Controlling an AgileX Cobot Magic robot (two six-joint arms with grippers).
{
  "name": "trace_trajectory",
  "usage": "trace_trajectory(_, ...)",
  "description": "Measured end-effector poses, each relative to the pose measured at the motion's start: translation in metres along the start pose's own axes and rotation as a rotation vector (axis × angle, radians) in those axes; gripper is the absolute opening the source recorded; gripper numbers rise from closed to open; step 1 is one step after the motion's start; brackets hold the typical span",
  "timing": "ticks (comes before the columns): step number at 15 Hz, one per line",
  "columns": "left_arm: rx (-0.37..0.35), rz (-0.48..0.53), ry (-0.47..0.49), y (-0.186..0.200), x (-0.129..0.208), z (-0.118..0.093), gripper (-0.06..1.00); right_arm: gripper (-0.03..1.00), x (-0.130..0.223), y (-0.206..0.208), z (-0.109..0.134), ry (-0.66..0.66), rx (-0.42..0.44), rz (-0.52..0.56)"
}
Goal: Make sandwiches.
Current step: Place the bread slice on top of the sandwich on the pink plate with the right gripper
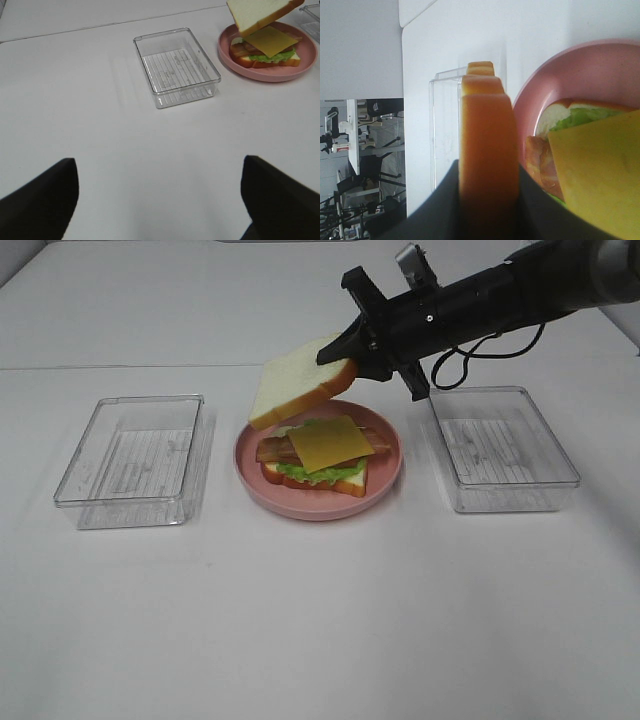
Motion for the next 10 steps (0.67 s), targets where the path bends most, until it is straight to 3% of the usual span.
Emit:
trace_trajectory(6,0.000,0.000,0.000,0.000,0.000,0.000,0.83,0.21,0.007,-0.014,-0.021,-0.038,0.036,0.032)
trace_trajectory(10,0.000,0.000,0.000,0.000,0.000,0.000,0.83,0.21,0.010,-0.014,-0.030,-0.043,0.116,0.058)
Point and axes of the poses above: a point on each arm's last joint axis where the gripper is mounted, y pointing back along that axis away from the gripper, z along the wrist's bending axis when the last joint is at zero, x = y × z, the point moved 2 cm from there along -y, pointing out along that axis toward the gripper, and after that the axes turned 8 degrees about y, right-handed, at the moved point
